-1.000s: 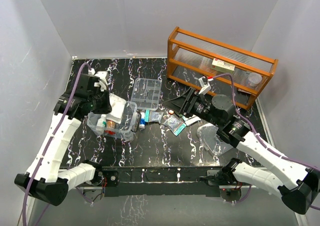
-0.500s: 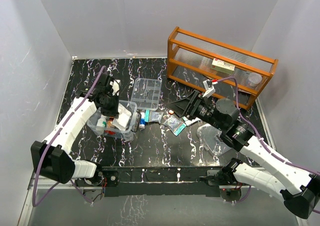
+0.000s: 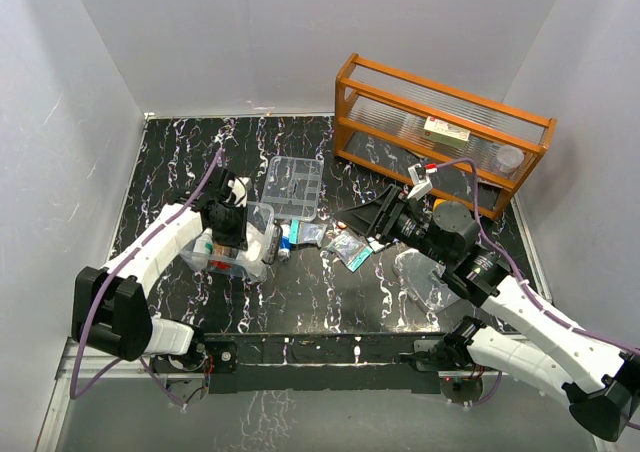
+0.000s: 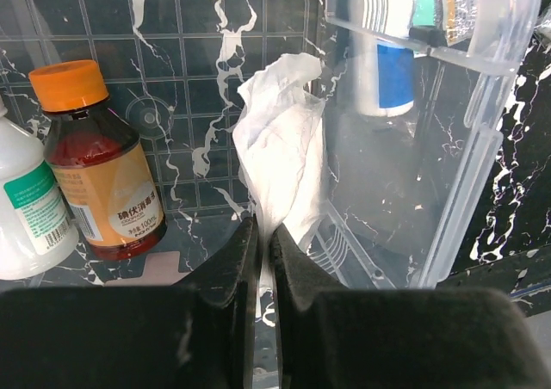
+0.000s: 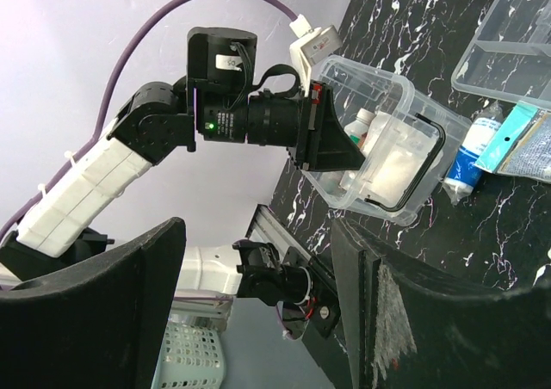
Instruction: Organize the medicine kit
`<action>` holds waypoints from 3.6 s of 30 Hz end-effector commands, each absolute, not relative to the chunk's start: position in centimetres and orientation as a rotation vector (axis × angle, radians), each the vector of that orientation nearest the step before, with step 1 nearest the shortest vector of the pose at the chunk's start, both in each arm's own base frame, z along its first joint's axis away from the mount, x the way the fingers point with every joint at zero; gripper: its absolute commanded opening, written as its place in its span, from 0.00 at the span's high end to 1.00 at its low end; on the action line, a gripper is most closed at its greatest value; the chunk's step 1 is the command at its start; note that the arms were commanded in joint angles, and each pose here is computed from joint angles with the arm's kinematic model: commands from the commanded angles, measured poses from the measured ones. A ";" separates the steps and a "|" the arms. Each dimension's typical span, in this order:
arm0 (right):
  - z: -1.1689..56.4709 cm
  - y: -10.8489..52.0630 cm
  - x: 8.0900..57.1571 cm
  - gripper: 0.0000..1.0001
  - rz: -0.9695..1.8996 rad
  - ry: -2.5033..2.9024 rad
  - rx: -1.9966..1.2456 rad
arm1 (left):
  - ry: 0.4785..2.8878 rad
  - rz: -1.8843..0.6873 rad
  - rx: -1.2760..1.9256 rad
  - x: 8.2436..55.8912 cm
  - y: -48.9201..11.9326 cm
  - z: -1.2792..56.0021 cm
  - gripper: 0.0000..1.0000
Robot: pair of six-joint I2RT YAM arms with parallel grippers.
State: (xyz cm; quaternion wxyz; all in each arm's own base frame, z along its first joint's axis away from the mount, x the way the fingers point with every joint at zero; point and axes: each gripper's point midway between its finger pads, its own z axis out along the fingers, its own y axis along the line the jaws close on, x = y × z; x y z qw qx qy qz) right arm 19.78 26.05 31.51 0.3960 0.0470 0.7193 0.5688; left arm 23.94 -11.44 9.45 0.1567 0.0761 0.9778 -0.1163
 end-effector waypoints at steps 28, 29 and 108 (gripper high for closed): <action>33.2 25.5 20.1 0.33 1.444 1.750 0.138 | 2.806 -0.087 0.104 25.0 -8.8 12.6 0.63; 33.1 25.4 20.1 0.33 1.443 1.750 0.139 | 2.781 -0.075 0.089 25.6 -8.7 12.7 0.64; 10.0 23.7 25.7 0.55 0.272 2.393 -0.478 | 2.031 -0.646 0.020 22.5 -12.5 31.3 0.37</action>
